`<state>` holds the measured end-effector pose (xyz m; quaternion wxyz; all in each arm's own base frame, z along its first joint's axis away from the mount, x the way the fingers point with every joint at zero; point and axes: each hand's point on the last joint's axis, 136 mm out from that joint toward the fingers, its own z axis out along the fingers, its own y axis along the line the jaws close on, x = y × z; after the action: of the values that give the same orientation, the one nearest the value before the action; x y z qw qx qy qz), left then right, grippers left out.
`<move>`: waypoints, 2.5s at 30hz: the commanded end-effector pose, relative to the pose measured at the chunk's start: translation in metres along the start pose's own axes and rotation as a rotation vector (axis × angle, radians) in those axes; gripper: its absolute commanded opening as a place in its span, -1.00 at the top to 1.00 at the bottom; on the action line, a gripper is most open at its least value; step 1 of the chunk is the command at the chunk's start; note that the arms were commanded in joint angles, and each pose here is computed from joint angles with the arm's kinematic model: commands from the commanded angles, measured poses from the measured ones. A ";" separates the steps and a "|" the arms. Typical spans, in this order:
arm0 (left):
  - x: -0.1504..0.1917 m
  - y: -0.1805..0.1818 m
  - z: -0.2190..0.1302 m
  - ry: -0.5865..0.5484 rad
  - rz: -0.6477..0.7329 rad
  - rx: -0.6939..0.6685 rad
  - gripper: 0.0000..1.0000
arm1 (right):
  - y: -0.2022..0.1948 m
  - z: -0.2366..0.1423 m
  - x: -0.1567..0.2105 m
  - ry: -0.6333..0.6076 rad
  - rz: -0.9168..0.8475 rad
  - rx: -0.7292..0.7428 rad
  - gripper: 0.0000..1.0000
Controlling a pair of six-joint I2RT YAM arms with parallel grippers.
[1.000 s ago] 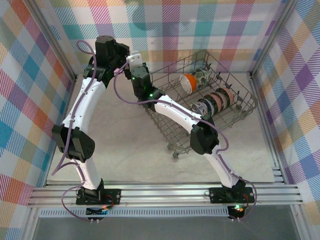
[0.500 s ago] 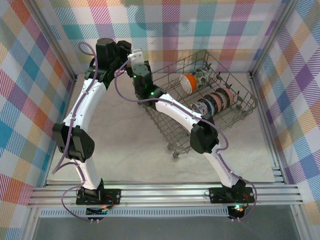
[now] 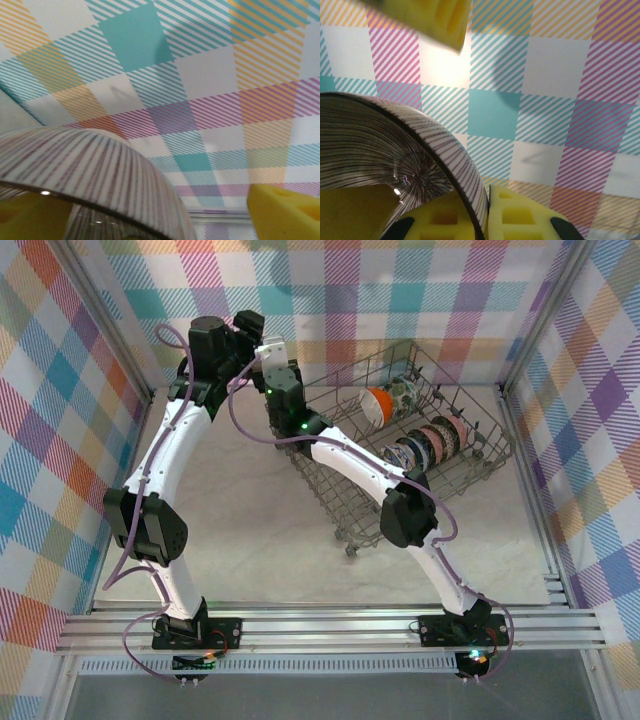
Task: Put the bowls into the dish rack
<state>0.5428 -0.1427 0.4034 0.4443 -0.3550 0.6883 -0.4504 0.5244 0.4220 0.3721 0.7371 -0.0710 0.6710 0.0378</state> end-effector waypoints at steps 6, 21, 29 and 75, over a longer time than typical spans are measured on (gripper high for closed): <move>-0.008 -0.052 -0.027 0.025 0.051 0.179 -0.90 | -0.046 0.003 -0.026 -0.024 0.044 0.105 1.00; -0.050 -0.028 -0.037 -0.055 0.071 0.164 -0.91 | -0.104 -0.015 -0.040 -0.012 0.063 0.188 1.00; -0.061 0.011 -0.028 -0.044 0.112 0.079 -0.91 | -0.147 -0.025 -0.049 0.000 0.032 0.296 1.00; 0.012 0.161 0.033 0.383 0.173 -0.192 -0.59 | -0.198 -0.052 0.127 0.645 -0.539 0.601 1.00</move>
<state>0.5554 -0.1063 0.2378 0.3072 -0.2573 0.8257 -0.3972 0.5141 0.2145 0.2320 0.4499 -0.0459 0.8208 -0.3491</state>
